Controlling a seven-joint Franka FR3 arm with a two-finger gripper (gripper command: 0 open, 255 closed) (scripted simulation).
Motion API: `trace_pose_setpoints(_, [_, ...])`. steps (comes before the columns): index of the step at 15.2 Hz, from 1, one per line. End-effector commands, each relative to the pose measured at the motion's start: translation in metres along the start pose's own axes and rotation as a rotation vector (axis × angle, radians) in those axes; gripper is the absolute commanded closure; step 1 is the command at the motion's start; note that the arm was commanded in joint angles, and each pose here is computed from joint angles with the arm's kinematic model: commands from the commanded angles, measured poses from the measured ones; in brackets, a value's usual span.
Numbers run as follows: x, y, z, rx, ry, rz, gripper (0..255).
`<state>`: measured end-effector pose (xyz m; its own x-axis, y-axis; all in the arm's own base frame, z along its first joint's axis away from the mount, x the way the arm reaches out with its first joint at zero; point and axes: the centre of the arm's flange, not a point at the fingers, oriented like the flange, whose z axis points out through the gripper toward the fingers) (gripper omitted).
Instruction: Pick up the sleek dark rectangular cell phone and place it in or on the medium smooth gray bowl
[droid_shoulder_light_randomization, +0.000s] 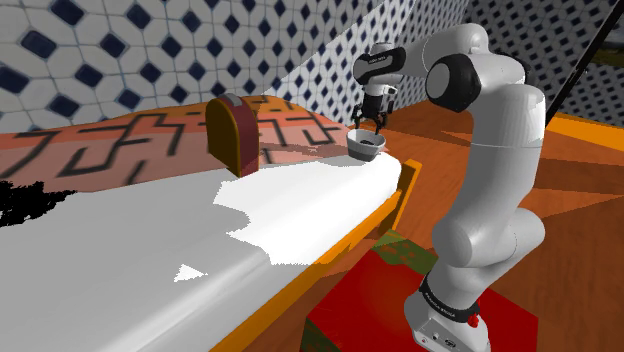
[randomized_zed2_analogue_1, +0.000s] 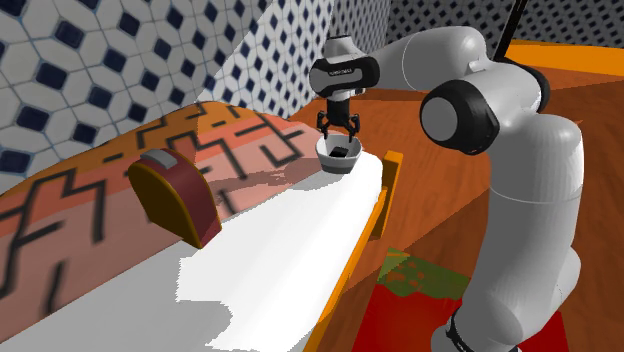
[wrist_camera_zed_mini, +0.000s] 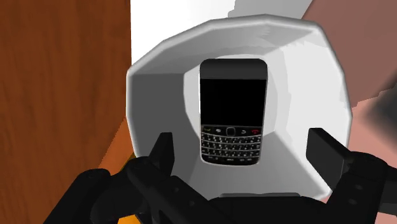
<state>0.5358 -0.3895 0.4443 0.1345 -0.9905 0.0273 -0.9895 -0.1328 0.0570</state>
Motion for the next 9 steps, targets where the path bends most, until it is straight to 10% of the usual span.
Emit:
trace_pose_setpoints(1, [0.0, 0.0, -0.023, -0.001, 0.0, 0.0, 0])
trace_pose_setpoints(9, [0.0, 0.0, -0.033, -0.001, 0.0, 0.0, 0])
